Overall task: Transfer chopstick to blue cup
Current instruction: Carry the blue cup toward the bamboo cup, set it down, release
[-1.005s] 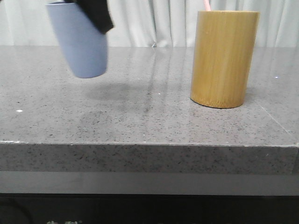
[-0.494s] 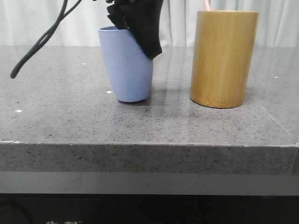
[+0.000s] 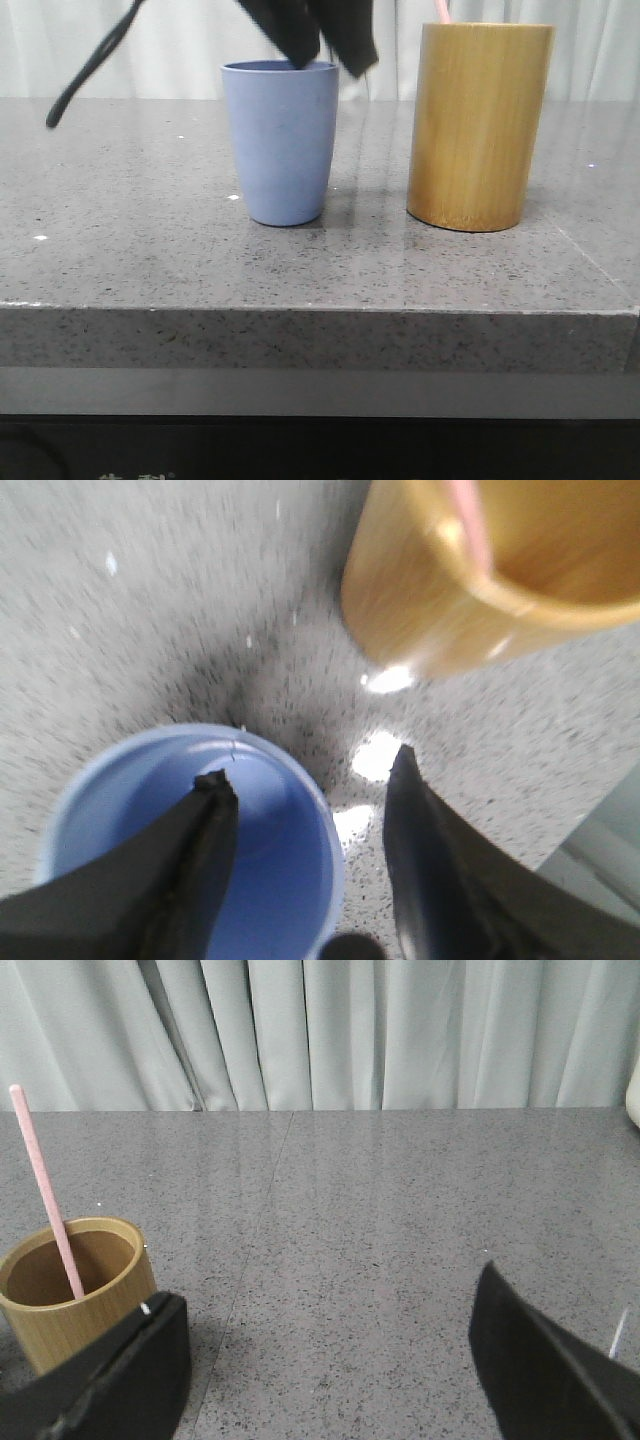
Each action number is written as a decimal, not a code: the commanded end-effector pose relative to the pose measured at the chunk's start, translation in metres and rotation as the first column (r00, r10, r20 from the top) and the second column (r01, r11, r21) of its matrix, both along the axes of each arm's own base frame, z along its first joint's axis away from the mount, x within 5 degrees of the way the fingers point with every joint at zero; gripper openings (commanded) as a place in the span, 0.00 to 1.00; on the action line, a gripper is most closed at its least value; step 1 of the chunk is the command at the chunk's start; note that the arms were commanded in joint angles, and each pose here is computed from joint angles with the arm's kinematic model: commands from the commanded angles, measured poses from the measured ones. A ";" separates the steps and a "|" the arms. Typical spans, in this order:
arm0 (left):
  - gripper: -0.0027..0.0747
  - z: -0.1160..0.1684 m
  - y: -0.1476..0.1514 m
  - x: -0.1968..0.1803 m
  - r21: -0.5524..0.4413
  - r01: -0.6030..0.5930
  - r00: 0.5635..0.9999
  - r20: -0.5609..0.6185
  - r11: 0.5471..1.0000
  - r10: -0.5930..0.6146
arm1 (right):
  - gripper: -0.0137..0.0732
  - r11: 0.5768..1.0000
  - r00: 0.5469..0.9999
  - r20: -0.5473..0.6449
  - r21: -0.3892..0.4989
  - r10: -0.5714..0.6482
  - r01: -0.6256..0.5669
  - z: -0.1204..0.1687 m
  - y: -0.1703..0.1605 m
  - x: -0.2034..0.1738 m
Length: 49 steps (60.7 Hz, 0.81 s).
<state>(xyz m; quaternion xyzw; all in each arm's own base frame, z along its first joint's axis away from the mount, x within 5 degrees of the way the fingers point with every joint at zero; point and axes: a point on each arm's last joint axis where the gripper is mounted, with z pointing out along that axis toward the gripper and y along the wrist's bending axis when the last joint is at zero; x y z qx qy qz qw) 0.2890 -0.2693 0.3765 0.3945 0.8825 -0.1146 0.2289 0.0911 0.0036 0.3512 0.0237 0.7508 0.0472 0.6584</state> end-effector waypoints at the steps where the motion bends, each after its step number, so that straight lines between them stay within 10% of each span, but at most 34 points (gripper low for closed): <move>1: 0.50 0.057 0.021 -0.029 -0.107 0.018 0.995 0.096 0.994 -0.008 | 0.83 1.000 0.995 0.098 -0.003 -0.009 0.010 0.017 -0.001 0.000; 28: 0.02 0.070 0.121 -0.042 -0.053 -0.216 0.962 0.161 0.975 0.222 | 0.83 1.000 0.995 0.098 -0.003 -0.009 0.010 0.017 -0.001 0.000; 49: 0.01 0.046 0.213 -0.079 -0.205 -0.494 0.835 0.157 0.845 0.527 | 0.83 1.000 0.995 0.098 -0.003 -0.009 0.009 0.017 -0.001 0.000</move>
